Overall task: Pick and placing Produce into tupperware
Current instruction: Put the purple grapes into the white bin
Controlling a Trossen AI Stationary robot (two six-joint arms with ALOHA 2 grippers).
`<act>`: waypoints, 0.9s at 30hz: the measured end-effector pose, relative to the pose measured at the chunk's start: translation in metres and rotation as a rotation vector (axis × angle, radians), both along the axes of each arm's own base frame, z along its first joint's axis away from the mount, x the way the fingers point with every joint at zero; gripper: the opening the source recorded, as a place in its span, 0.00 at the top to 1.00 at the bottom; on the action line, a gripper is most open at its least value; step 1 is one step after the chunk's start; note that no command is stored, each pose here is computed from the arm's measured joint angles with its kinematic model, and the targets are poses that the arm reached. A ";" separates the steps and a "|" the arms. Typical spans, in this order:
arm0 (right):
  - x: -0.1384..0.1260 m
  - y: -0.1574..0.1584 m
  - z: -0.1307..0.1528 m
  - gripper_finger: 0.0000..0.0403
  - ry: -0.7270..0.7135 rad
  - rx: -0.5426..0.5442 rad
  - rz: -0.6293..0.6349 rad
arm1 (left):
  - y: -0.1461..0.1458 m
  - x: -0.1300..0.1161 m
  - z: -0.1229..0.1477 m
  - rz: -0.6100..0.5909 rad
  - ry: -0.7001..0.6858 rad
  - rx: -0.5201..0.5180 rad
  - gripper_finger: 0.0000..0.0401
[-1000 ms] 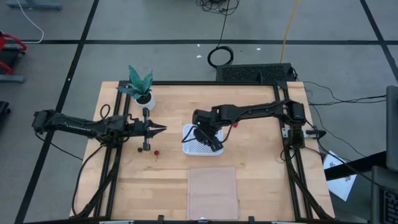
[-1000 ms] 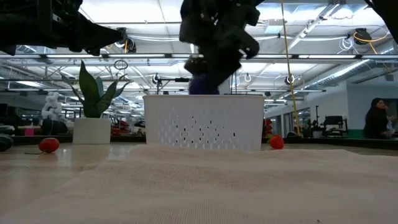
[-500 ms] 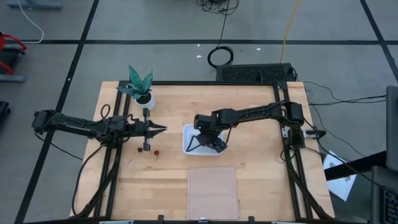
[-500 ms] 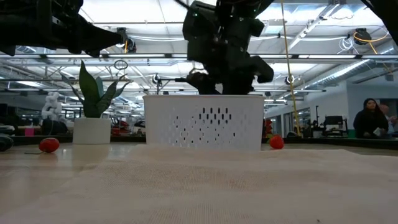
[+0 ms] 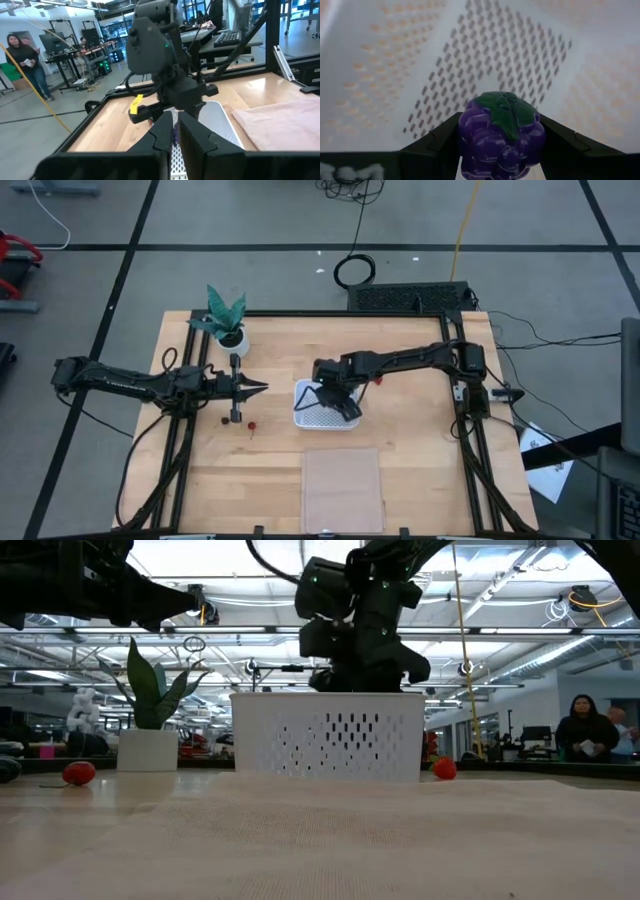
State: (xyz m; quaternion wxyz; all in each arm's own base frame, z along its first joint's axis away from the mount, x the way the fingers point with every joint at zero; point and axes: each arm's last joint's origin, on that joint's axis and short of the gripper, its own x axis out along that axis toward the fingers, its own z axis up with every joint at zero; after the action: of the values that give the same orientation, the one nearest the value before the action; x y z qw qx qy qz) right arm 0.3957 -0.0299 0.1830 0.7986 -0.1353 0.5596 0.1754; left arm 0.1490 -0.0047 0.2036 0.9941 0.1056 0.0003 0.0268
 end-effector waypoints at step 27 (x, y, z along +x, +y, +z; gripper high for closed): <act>-0.006 0.005 -0.021 0.47 -0.015 -0.006 0.031 | 0.000 0.000 0.000 0.000 0.000 0.000 0.92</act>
State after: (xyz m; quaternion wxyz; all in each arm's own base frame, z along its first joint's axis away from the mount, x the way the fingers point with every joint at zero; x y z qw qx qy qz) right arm 0.3894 -0.0253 0.1620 0.7996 -0.1478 0.5519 0.1851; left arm 0.1490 -0.0047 0.2035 0.9940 0.1057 0.0003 0.0270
